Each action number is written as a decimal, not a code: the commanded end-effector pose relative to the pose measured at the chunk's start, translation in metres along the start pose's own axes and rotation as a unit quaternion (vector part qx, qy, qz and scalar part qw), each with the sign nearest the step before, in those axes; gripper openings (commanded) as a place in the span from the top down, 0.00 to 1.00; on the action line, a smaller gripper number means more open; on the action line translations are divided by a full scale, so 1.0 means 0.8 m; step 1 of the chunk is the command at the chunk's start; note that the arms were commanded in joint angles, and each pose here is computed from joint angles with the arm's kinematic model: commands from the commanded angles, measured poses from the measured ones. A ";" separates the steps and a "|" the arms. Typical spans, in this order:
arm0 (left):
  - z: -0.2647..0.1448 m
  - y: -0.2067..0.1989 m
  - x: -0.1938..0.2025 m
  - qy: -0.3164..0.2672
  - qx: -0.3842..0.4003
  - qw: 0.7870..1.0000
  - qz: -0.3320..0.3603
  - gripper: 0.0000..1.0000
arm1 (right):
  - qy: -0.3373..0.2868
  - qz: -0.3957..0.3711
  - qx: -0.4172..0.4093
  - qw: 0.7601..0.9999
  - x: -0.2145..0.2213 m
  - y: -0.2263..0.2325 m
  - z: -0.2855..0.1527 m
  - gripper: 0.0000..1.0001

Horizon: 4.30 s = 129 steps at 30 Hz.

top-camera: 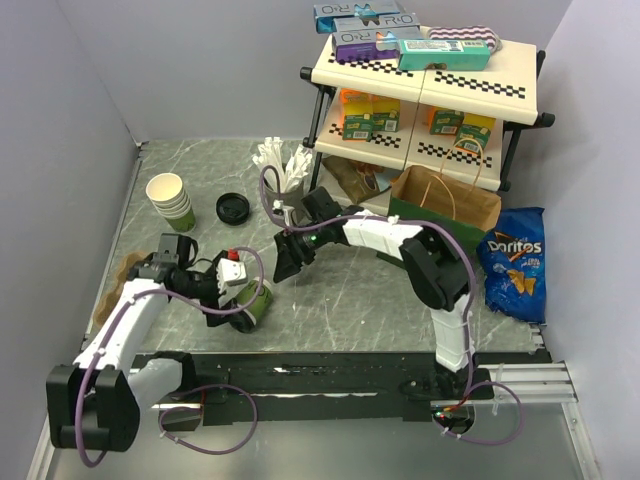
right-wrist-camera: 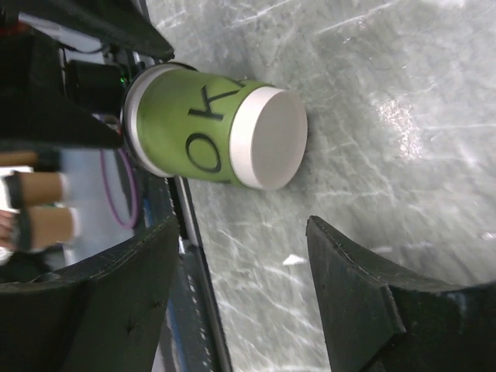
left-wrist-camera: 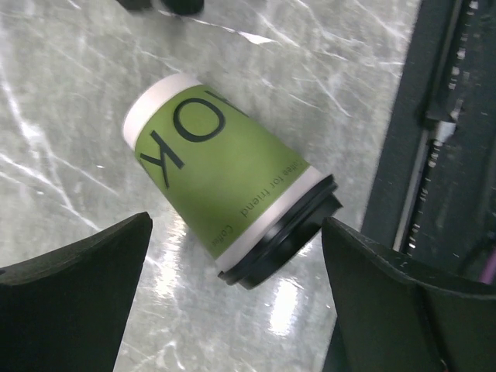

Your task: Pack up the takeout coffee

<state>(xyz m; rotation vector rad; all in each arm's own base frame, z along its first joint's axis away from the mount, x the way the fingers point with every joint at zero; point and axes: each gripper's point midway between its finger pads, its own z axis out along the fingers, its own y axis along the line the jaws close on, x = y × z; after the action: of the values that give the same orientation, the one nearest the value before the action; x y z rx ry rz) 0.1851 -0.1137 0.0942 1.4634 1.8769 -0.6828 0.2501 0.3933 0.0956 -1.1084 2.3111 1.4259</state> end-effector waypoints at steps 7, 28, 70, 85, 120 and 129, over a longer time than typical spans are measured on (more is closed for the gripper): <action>0.009 0.016 -0.011 -0.030 -0.025 0.999 -0.003 0.05 | -0.032 0.061 -0.076 0.995 -0.040 0.001 0.035 0.29; 0.012 0.040 -0.050 -0.062 0.023 0.996 -0.064 0.12 | -0.016 0.145 -0.094 0.985 -0.027 -0.025 0.068 0.55; 0.024 0.080 -0.061 -0.047 -0.016 0.999 0.023 0.11 | 0.001 0.210 -0.015 0.978 0.016 -0.087 0.060 0.64; 0.027 0.107 -0.090 -0.075 -0.015 0.997 -0.023 0.16 | -0.014 0.216 0.054 0.975 0.013 -0.105 0.049 0.38; 0.059 0.191 -0.070 -0.096 -0.061 0.969 -0.218 0.21 | -0.110 0.239 0.136 0.955 -0.049 -0.093 -0.027 0.00; 0.056 0.177 -0.083 -0.114 -0.023 0.971 -0.210 0.20 | -0.107 0.237 0.150 0.954 -0.030 -0.100 -0.065 0.00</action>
<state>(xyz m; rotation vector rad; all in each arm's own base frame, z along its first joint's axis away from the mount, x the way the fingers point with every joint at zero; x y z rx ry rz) 0.3397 -0.1596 0.1206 0.8750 2.0130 -0.9794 0.3314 0.3650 0.0505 -0.2974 2.6625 1.1958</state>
